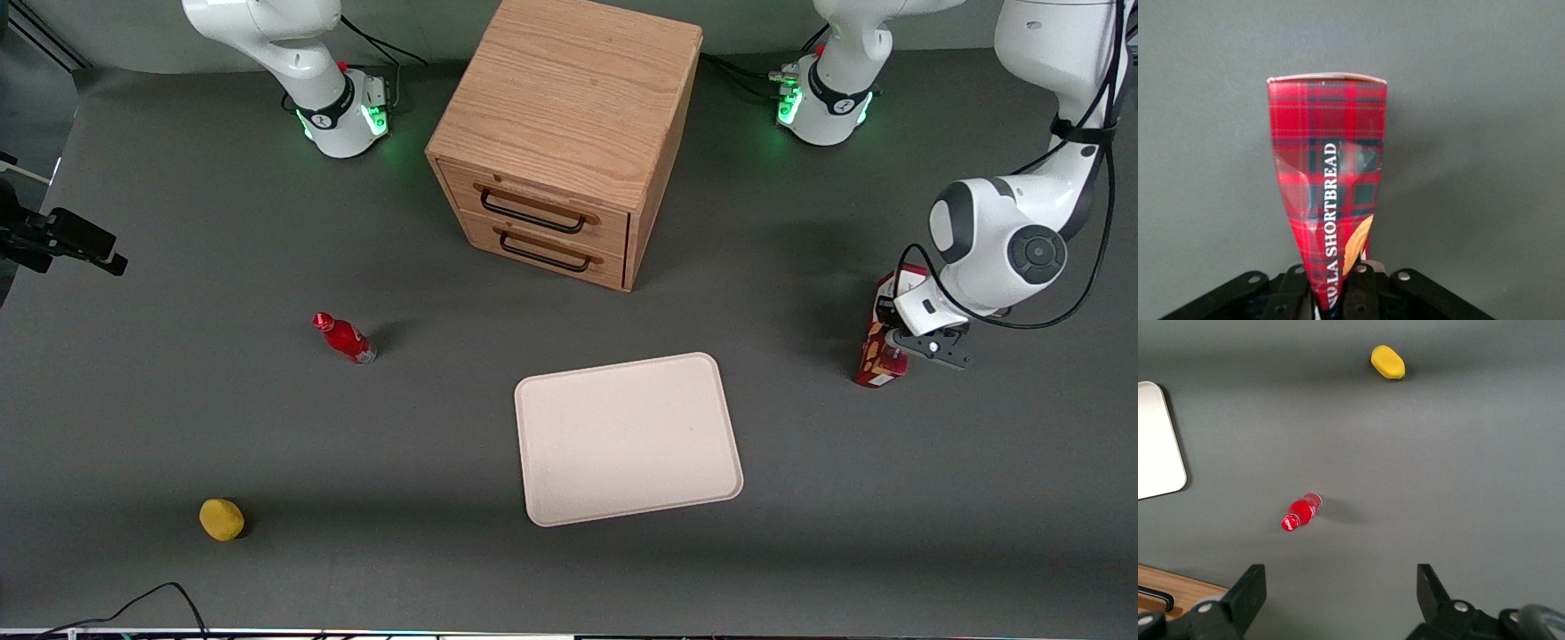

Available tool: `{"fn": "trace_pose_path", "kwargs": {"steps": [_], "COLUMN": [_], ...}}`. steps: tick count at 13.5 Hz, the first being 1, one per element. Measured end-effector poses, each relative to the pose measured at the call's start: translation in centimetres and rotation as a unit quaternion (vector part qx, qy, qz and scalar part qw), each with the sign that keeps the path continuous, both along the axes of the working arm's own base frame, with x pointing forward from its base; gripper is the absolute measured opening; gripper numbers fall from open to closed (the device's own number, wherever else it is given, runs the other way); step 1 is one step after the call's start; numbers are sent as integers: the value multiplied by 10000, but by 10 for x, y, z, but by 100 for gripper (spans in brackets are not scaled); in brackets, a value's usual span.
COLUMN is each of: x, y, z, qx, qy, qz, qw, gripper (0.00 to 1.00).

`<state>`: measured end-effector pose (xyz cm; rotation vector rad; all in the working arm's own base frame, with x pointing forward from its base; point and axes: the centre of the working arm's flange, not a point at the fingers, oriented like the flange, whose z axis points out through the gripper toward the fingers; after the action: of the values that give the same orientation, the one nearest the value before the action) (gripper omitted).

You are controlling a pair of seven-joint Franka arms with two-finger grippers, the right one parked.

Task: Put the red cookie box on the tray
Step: 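Close the left gripper on the red box and lift it, then carry the red box over the cream tray and lower it upright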

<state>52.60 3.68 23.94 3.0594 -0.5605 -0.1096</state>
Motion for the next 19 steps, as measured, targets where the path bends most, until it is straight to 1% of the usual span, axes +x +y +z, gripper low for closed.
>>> {"fn": "trace_pose_path", "kwargs": {"steps": [2, 4, 6, 7, 8, 9, 11, 12, 14, 16, 17, 19], "x": [21, 44, 54, 54, 54, 53, 48, 49, 59, 79, 92, 112], "y": [1, -2, -16, -30, -51, -80, -156, -193, -254, -288, -297, -304], "z": [40, 116, 204, 242, 273, 295, 306, 299, 263, 201, 161, 94], "qx": [-119, -218, -201, -163, -115, -69, -26, -68, -228, -229, -248, -262], "qy": [268, 574, 782, 823, 811, 758, 658, 581, 460, 322, 239, 6], "qz": [93, 282, 621, 838, 1075, 1317, 1742, 1931, 2317, 2527, 2618, 2726], "qw": [9995, 9977, 9948, 9929, 9908, 9884, 9825, 9794, 9714, 9667, 9645, 9618], "gripper": [14, 12, 12, 12, 12, 12, 12, 12, 12, 12, 12, 12]}}
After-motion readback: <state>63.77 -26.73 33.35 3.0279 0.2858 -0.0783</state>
